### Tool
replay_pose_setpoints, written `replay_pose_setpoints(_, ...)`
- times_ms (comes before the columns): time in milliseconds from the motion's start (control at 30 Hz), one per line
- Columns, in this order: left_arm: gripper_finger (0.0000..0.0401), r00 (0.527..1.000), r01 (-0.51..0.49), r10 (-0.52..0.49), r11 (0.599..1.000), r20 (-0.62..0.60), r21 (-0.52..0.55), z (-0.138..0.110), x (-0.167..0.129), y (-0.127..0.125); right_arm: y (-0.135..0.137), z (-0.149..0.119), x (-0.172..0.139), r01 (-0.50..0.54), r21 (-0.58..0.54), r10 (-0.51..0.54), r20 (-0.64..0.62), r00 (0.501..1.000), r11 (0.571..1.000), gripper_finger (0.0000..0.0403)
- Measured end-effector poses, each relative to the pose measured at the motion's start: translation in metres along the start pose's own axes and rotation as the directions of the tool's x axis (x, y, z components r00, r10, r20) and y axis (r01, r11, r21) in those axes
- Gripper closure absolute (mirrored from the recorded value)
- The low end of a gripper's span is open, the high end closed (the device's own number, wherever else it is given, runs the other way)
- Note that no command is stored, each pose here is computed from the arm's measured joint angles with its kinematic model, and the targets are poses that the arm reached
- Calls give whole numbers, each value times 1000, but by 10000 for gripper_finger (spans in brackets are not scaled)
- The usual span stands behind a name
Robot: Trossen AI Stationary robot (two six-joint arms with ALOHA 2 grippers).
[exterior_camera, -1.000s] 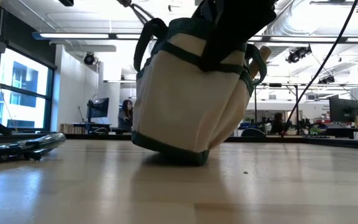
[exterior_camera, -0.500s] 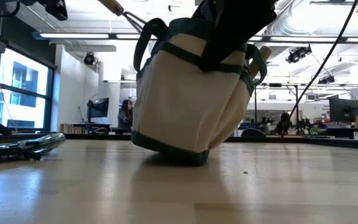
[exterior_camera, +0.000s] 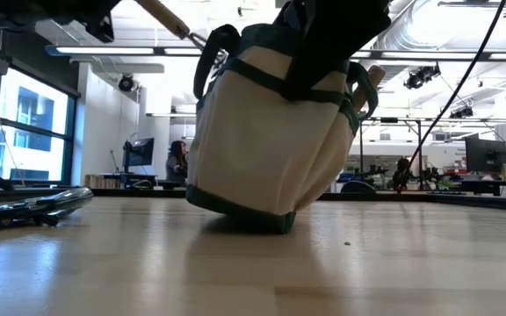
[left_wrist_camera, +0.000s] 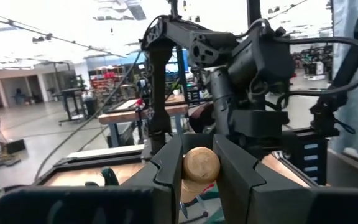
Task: Pick & Place Garden tools in Gardening bag
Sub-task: Put the hand rake into the gardening bag
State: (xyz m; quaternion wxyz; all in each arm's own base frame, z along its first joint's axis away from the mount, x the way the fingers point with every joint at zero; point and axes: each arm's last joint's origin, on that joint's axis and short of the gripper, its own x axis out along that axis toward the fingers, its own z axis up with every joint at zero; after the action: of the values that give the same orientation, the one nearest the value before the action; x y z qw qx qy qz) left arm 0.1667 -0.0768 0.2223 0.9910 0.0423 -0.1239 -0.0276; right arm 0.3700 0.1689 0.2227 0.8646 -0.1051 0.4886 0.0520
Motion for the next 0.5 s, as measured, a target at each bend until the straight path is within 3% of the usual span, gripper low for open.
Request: replay_pose_setpoints(500,337,999,-26,26,999,20,-43,-17,-17,8,0,-1,0,1,-2,-1,-6,1000,1000,399)
